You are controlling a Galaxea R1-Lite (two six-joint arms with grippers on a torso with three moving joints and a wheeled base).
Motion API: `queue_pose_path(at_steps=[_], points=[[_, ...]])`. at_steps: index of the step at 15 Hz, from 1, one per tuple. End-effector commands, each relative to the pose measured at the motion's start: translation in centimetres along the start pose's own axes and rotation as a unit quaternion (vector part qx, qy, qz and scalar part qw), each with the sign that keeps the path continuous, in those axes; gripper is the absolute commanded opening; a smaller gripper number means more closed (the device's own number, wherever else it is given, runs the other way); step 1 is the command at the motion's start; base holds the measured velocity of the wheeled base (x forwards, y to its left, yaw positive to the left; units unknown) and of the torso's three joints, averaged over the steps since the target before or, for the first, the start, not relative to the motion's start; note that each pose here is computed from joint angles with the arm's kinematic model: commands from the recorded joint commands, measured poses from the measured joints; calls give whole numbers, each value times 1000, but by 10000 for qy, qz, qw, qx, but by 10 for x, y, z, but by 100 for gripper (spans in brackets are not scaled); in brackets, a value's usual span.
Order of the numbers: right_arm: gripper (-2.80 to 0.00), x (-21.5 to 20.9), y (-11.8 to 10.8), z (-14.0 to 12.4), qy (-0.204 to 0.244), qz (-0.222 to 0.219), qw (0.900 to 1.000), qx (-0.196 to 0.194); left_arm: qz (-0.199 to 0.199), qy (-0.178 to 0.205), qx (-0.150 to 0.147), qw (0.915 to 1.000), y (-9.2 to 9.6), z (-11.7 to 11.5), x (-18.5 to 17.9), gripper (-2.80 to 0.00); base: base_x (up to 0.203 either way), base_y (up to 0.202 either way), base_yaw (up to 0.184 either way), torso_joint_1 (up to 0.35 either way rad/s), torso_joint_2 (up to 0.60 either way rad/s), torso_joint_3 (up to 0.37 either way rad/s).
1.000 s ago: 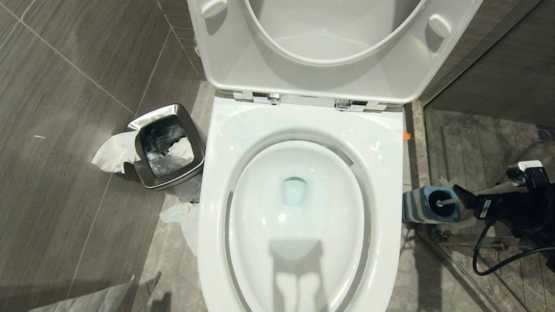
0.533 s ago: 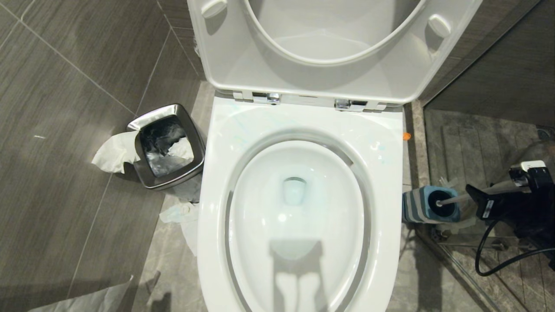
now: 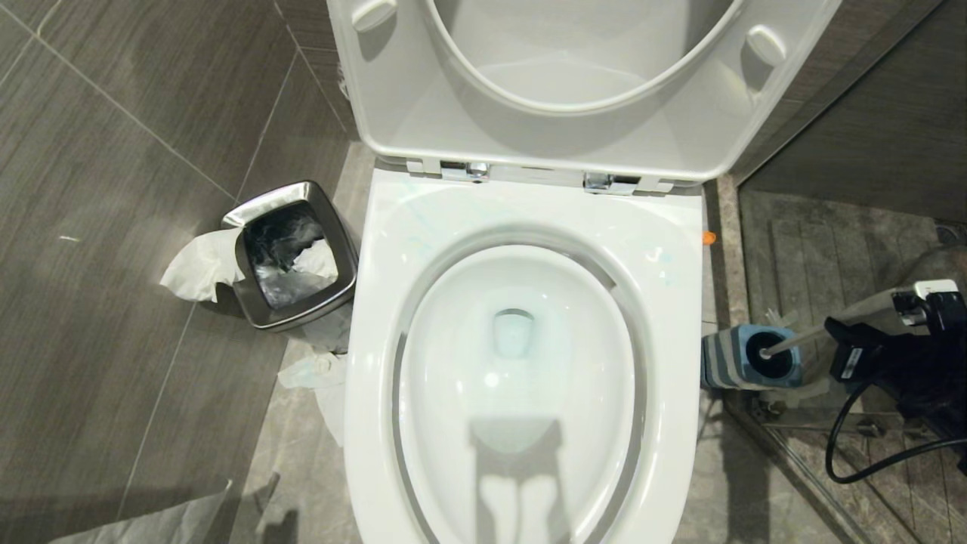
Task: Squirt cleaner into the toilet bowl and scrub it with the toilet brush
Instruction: Scrub the toilet bowl
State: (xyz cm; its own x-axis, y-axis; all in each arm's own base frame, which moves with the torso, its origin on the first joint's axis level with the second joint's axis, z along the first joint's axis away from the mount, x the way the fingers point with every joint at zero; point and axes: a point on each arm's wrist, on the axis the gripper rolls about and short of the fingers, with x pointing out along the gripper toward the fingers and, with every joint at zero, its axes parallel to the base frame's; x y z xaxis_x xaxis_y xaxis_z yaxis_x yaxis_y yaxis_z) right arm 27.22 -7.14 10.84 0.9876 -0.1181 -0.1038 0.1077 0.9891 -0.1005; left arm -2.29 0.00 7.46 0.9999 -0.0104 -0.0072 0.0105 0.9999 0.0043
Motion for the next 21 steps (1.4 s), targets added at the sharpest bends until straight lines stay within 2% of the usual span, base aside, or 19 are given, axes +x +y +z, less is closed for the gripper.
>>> queue_pose_path(at_steps=[1,6,10,21], points=[[-280,-1,0,1,-49,-13,10000,-22,-2,18,1,10000,0,-1,0,-280,0,0,0,0,0,0],[-280,-15,2,-1,-120,-165,9997,-97,-2,11,1,10000,0,0,0,-280,0,0,0,0,0,0],[-280,-23,1,16,-589,-181,9981,-68,-2,10,1,10000,0,0,0,-280,0,0,0,0,0,0],[-280,-81,7,48,-1187,-170,9928,-1,-2,15,1,10000,0,-1,0,-280,0,0,0,0,0,0]])
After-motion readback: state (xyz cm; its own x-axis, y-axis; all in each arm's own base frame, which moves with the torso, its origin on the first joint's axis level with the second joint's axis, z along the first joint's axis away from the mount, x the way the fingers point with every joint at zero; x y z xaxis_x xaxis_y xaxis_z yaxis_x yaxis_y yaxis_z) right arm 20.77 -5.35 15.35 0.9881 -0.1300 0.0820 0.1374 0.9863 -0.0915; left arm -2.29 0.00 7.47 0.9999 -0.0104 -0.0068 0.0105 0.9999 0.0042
